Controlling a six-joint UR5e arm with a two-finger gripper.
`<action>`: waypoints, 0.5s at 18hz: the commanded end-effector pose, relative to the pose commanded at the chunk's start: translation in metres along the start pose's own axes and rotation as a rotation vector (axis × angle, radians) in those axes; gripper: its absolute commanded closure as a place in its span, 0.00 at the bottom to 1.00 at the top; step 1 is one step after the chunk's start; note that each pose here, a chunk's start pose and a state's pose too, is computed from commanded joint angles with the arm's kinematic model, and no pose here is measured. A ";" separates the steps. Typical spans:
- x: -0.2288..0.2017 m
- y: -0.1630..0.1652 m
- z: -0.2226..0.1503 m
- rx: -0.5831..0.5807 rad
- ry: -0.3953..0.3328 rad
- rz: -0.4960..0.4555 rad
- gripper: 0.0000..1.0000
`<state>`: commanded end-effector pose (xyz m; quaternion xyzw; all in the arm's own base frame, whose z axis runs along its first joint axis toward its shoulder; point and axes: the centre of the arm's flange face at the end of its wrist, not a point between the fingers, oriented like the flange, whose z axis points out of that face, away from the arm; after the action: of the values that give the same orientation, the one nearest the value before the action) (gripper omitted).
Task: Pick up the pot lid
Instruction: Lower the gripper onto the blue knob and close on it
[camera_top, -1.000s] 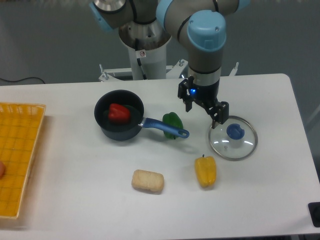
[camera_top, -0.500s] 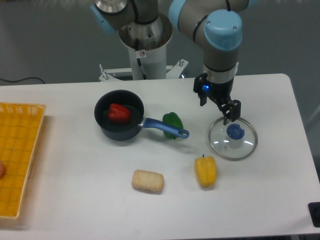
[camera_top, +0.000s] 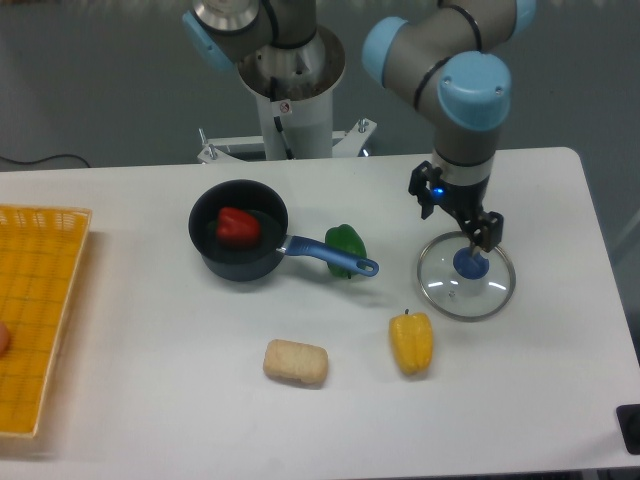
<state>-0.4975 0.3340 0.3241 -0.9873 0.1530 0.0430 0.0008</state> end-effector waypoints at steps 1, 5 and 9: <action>-0.003 0.000 0.005 -0.002 0.001 0.021 0.00; -0.012 0.004 0.026 -0.066 0.018 0.090 0.00; -0.023 -0.001 0.053 -0.128 0.048 0.215 0.00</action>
<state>-0.5239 0.3424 0.2735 -0.9640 0.2549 0.0291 -0.0704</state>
